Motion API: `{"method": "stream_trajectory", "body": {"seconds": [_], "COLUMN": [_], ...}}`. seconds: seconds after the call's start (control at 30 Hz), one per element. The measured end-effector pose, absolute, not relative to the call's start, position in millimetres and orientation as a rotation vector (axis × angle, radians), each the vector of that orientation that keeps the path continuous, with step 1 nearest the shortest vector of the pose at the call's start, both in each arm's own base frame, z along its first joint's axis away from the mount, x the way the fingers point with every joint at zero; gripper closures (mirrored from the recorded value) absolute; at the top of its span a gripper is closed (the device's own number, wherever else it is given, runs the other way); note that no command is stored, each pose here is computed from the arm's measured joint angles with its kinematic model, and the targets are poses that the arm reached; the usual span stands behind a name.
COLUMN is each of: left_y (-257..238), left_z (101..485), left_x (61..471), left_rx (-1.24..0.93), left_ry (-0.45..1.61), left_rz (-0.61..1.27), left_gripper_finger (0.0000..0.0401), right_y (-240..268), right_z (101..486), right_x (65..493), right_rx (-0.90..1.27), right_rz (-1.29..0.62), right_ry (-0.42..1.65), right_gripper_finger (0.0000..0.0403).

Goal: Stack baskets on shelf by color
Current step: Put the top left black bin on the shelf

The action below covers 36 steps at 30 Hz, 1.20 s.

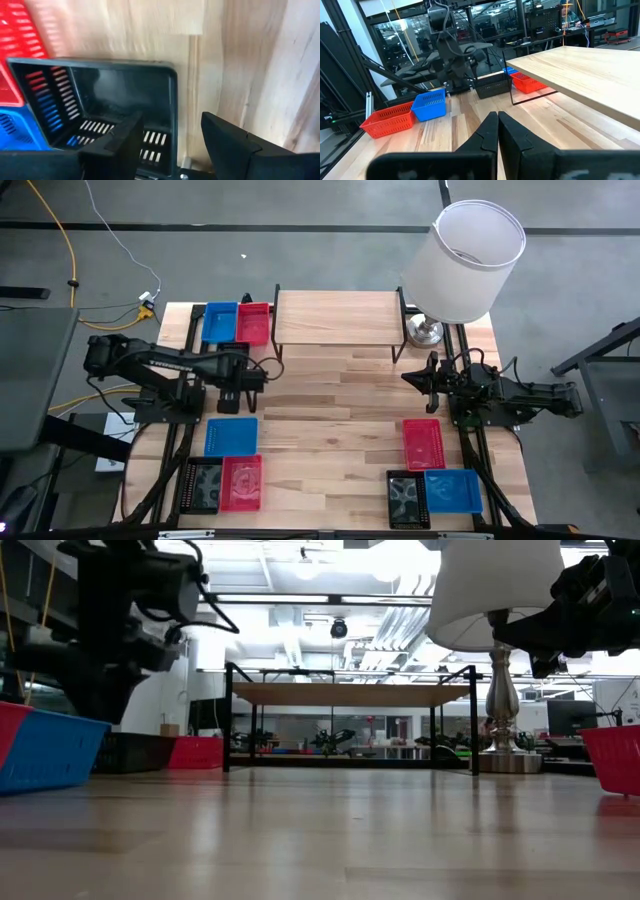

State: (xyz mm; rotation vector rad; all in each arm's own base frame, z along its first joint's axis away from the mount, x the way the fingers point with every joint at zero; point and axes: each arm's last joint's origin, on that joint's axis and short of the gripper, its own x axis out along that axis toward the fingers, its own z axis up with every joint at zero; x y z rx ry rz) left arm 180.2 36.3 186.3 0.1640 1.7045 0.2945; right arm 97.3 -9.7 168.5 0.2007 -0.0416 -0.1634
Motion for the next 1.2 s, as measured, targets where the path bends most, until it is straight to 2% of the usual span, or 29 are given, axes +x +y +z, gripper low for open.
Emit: {"method": "stream_trajectory", "body": {"seconds": [0.5, 1.03, 1.2], "left_y": [41.2, 51.9, 52.6], "left_z": [181.2, 146.4, 141.7], "left_x": [182.7, 195.8, 197.4], "left_rx": [0.188, 0.16, 0.191], "left_ry": [1.715, 1.878, 1.901], "left_rz": [0.347, 0.329, 0.312], "left_gripper_finger": [0.0211, 0.0212, 0.0245], "right_y": [-9.7, -9.8, -9.7], "right_z": [168.5, 168.5, 168.6], "right_x": [97.3, 97.3, 97.3], "right_rx": [0.201, 0.201, 0.201], "right_rz": [-0.163, -0.164, -0.163], "right_ry": [-0.042, -0.041, -0.042], "right_gripper_finger": [0.0402, 0.0402, 0.0402]}}
